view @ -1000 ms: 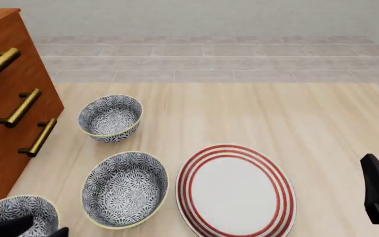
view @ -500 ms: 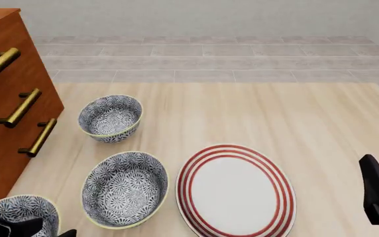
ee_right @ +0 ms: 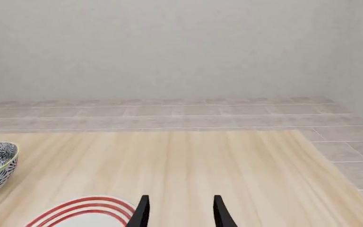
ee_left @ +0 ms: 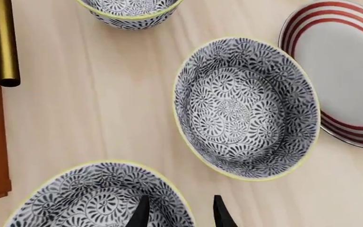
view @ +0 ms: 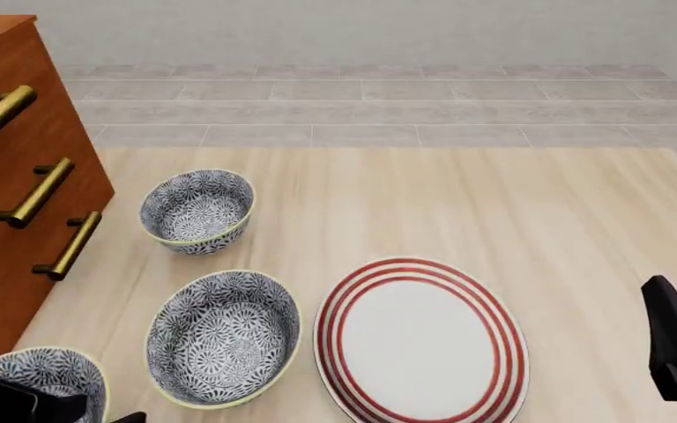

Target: Put the bowl at the front on the plate.

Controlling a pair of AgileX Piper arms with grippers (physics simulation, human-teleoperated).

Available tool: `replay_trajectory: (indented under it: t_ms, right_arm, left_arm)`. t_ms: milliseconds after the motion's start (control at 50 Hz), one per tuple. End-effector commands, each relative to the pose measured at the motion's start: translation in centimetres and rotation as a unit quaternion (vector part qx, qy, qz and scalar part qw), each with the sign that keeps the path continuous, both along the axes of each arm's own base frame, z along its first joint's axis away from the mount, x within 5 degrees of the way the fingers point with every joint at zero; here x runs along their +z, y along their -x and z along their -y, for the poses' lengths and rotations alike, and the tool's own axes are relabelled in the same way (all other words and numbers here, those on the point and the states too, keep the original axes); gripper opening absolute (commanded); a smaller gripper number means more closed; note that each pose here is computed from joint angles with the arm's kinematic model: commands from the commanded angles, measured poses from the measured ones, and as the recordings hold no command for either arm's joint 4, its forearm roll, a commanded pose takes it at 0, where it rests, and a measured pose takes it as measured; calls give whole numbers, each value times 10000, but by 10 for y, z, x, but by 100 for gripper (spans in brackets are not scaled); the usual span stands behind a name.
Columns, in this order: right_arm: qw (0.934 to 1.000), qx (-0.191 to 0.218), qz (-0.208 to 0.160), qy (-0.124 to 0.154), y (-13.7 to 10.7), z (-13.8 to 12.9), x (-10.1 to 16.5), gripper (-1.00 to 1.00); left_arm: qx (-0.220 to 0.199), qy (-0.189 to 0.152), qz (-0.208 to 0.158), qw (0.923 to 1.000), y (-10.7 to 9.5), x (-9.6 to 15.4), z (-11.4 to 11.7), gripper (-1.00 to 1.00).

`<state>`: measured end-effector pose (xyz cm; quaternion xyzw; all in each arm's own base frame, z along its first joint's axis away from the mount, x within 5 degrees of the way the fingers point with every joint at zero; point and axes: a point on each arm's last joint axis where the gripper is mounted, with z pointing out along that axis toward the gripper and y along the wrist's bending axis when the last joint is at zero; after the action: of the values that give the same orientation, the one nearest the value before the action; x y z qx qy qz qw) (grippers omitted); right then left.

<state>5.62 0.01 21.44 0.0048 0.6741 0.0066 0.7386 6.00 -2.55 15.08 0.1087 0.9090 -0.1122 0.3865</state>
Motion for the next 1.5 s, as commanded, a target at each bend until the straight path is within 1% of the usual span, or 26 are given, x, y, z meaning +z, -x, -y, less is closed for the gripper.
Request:
replay_trajectory:
  t_ms: [20, 160, 280, 340, 440, 500, 560, 580, 600, 620, 640, 680, 800, 920, 980, 1040, 1100, 1200, 1320, 1380, 1460, 1480, 1500]
  right_arm:
    - [10000, -14, 10, -25, 0, 0, 0, 100]
    - [10000, -27, 17, -39, 0, 0, 0, 100]
    - [10000, -26, 22, -49, 0, 0, 1, 100]
    - [10000, -27, 25, -50, 0, 0, 1, 100]
    - [10000, -33, 26, -54, 0, 0, 0, 100]
    - [10000, -35, 29, -57, 0, 0, 0, 100]
    - [10000, -35, 27, -54, 0, 0, 0, 100]
    - [10000, -34, 27, -57, 0, 0, 0, 100]
    - [10000, -35, 26, -58, 0, 0, 0, 100]
    - [10000, -35, 27, -57, 0, 0, 0, 100]
    - [10000, -33, 27, -56, 0, 0, 0, 100]
    - [10000, -33, 26, -52, 0, 0, 0, 100]
    - [10000, -36, 25, -56, 0, 0, 0, 100]
    - [9999, -67, 32, -79, 0, 1, 0, 100]
    - [9999, -65, 29, -81, 0, 1, 0, 100]
    - [9999, -68, 32, -83, 0, 1, 0, 100]
    - [9999, -70, 43, -91, 0, 1, 1, 100]
    - [9999, -66, 45, -93, 0, 1, 1, 100]
    - [9999, -69, 44, -99, 0, 1, 1, 100]
    - [9999, -64, 40, -98, 0, 1, 1, 100]
    - [9999, -56, 32, -96, 0, 1, 1, 100]
    - [9999, -56, 32, -96, 0, 1, 1, 100]
    - [9999, -54, 30, -92, 0, 1, 1, 100]
  left_arm:
    - [41, 48, -172, 9998, -5, -2, 3, 100]
    - [84, 45, -264, 9996, -8, -4, 4, 100]
    - [115, -69, -284, 9995, -7, -4, 2, 100]
    - [145, -71, -318, 9994, -7, -5, 2, 100]
    - [175, -80, -434, 9989, -9, -7, 3, 100]
    - [230, -106, -568, 9981, -13, -9, 4, 100]
    - [337, -213, -654, 9971, -17, -12, 2, 100]
    - [421, -415, -702, 9958, -22, -15, -2, -100]
    - [424, -443, -671, 9959, -23, -15, -2, -100]
    - [335, -567, -778, 9948, -31, -21, 0, -100]
    - [399, -518, -815, 9945, -34, -23, 1, -100]
    - [350, -516, -782, 9950, -32, -21, 1, -100]
    - [328, -576, -847, 9942, -38, -26, 2, -100]
    - [305, -587, -737, 9951, -31, -20, 0, -100]
    - [339, -638, -579, 9957, -24, -14, -5, -100]
    - [429, -689, -451, 9957, -22, -12, -8, -100]
    - [486, -723, -357, 9956, -22, -10, -10, -100]
    - [581, -819, -59, 9949, -19, -5, -15, -100]
    - [648, -866, 198, 9939, -21, -1, -17, -100]
    - [687, -857, 360, 9933, -22, 9, -17, -100]
    - [759, -823, 649, 9916, -24, 34, -18, -100]
    - [759, -823, 649, 9916, -24, 34, -18, -100]
    - [774, -811, 755, 9908, -24, 43, -18, -100]
